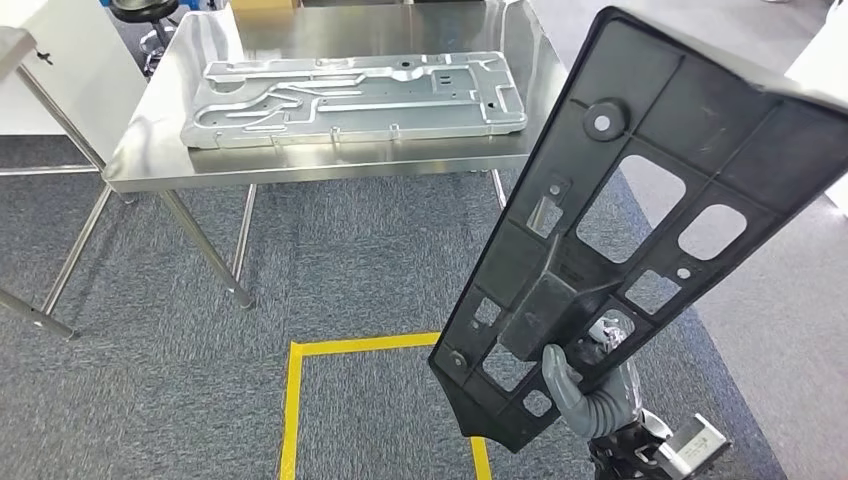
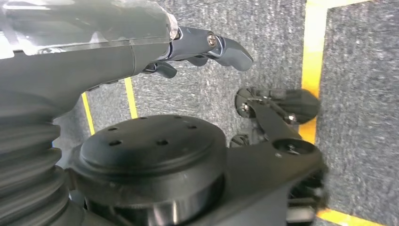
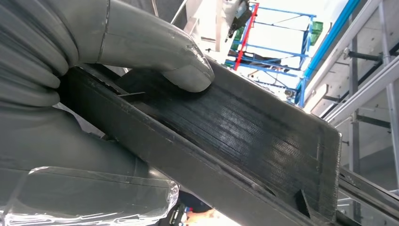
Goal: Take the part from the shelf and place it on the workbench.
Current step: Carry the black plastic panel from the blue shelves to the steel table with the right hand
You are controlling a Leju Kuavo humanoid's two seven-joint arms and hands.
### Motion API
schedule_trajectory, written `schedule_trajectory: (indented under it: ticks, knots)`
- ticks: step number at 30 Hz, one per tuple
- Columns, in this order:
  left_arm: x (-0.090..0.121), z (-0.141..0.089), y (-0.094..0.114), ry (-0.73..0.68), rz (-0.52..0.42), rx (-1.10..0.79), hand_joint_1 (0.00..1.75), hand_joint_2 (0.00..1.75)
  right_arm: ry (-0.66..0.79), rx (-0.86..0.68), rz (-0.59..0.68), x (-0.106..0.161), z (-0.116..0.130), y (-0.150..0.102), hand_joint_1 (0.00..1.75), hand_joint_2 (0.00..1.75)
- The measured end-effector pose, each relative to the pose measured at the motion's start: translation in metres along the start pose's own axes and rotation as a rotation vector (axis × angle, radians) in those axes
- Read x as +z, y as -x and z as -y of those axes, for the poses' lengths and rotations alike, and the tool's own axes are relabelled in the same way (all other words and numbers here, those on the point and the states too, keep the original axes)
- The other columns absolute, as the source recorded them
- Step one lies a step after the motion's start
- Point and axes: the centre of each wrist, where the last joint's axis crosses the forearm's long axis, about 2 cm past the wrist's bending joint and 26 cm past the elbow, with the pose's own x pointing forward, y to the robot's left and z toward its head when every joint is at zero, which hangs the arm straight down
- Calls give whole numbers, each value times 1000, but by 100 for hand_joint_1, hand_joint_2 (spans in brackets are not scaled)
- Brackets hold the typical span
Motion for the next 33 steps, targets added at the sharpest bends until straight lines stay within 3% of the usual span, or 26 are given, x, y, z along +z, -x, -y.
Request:
schedule_trajectory:
  ticks: [33]
  knots:
    - [0, 0, 0, 1, 5, -11, 0, 175, 0, -3, 6, 0, 0, -1, 175, 175]
